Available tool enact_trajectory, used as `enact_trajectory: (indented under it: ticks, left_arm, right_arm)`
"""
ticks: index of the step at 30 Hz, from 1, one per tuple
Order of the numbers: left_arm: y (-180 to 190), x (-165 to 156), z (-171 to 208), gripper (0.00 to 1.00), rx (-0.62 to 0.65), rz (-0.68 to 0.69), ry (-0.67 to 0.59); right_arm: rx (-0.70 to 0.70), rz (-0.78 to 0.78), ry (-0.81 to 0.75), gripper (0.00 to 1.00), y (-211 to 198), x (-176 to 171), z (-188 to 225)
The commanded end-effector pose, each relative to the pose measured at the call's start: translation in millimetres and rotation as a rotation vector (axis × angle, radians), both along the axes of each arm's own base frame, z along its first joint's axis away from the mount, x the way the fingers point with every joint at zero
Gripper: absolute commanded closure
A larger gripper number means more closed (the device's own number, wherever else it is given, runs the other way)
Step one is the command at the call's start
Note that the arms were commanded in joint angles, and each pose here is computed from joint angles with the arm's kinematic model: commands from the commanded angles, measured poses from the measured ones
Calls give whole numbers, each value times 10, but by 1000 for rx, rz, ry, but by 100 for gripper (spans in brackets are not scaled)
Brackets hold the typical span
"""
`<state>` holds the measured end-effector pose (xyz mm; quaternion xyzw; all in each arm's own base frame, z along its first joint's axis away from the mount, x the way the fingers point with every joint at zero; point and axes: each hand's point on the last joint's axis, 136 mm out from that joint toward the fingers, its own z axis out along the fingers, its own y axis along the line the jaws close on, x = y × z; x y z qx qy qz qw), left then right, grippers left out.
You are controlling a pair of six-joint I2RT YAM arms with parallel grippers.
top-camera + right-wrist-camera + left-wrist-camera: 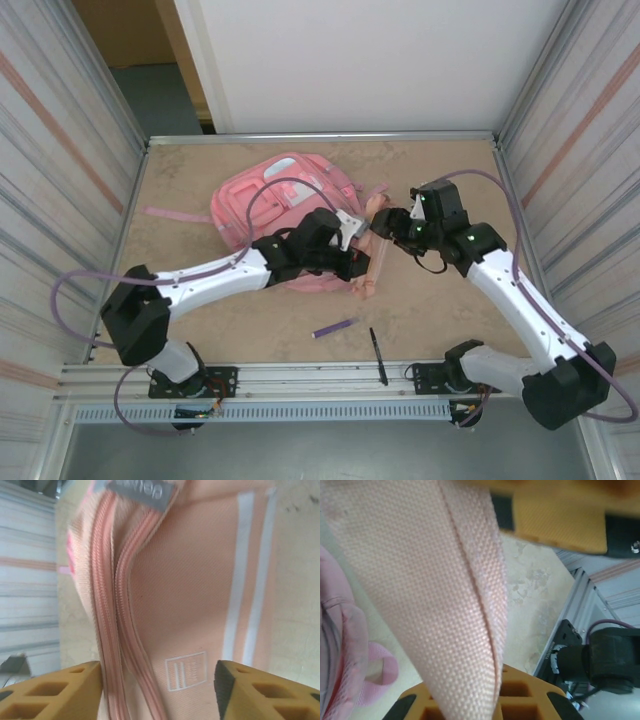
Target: Pack the student bag
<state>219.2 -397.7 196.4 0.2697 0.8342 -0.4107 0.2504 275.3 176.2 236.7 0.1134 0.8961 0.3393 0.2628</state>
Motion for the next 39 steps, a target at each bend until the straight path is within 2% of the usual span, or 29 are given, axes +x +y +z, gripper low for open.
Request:
enact_trajectory:
  ticks: [1, 6, 11, 15, 18, 26, 31, 35, 39]
  left_arm:
    - [195, -48, 364, 100, -90, -33, -69]
    - [498, -112, 699, 100, -213, -42, -116]
    - [699, -192, 974, 99, -319, -50, -175]
    - [810, -105, 1009, 100, -356, 30, -142]
    - [815, -73, 1033, 100, -417, 29, -109]
    - [860, 44, 1287, 100, -508, 84, -126]
    - [886, 105, 1480, 100, -566, 109, -188]
    - [947, 185, 1537, 99, -625, 174, -210]
    - [971, 257, 1548, 99, -657, 220, -202]
  right_arm:
    - [-48, 81, -199, 34, -63, -25, 278]
    - [91, 203, -283, 31, 57, -108, 262]
    - [302, 433, -347, 29, 384, -245, 457]
    - [400, 481, -328, 27, 501, -217, 514]
    - [484, 545, -312, 26, 640, -256, 544]
    - [512, 427, -346, 21, 760, -180, 585]
    - [378, 248, -348, 18, 570, -56, 354]
    - [453, 304, -479, 16, 720, -265, 660]
    - [529, 346, -527, 22, 894, -408, 910]
